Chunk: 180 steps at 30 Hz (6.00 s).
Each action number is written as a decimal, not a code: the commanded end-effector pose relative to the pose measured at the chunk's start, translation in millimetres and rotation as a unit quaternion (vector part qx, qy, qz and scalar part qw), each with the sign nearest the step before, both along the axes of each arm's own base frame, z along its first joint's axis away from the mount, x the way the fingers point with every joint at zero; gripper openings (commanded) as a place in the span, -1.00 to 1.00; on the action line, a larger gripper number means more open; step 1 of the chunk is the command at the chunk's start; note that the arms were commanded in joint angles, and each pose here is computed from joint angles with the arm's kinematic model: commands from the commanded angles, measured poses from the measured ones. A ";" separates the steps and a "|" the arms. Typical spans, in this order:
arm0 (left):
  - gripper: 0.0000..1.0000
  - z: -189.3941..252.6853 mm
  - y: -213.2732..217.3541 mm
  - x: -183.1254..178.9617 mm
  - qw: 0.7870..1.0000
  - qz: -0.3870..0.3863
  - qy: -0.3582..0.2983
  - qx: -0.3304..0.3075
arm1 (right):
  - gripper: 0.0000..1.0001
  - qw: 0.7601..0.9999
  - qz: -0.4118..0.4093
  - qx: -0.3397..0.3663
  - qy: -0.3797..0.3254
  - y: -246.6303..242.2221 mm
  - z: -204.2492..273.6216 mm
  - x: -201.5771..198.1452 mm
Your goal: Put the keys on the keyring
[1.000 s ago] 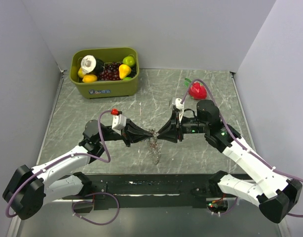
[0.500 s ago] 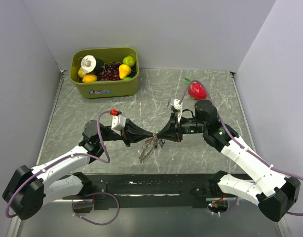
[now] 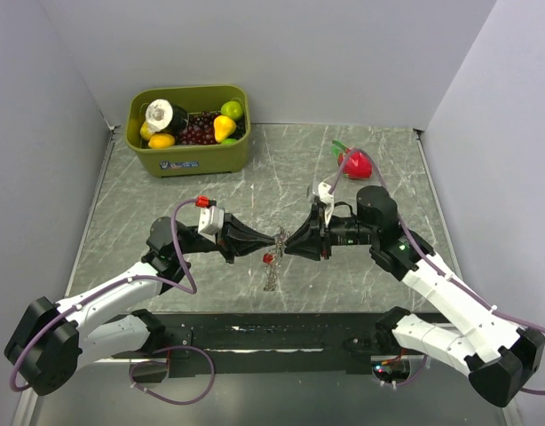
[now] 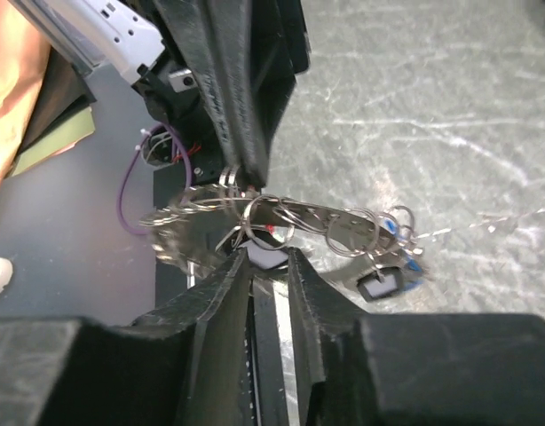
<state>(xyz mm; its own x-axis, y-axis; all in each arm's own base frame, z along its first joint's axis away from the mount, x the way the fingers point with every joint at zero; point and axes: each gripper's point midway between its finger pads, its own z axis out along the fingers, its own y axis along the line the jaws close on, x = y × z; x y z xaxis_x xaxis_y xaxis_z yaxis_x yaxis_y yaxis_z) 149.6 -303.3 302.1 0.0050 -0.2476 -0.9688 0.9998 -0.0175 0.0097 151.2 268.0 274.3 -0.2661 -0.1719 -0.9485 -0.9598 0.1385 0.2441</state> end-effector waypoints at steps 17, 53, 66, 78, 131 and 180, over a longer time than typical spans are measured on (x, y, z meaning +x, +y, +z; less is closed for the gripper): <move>-0.98 36.0 3.3 -6.2 0.998 -0.005 -0.051 -0.043 | -0.02 0.999 -0.004 0.039 -0.022 4.4 22.8 2.6; -0.98 43.7 8.9 -12.9 0.996 -0.005 -0.060 -0.062 | -0.64 1.000 0.009 0.003 -0.021 -0.2 4.3 -4.1; -0.98 47.7 10.3 -16.2 0.995 -0.011 -0.067 -0.076 | 0.04 0.996 0.055 0.063 -0.030 -1.7 28.0 -30.2; -0.98 48.4 11.9 -23.2 0.993 -0.028 -0.070 -0.090 | 0.25 0.994 0.061 0.087 -0.016 5.6 26.0 -27.6; -0.98 54.0 18.0 -27.5 0.991 -0.020 -0.084 -0.107 | -1.00 0.995 0.053 0.067 0.043 20.7 12.1 -8.6; -0.98 52.5 16.3 -27.3 0.991 -0.026 -0.080 -0.107 | -0.43 0.989 0.063 0.130 0.031 18.7 51.0 -20.0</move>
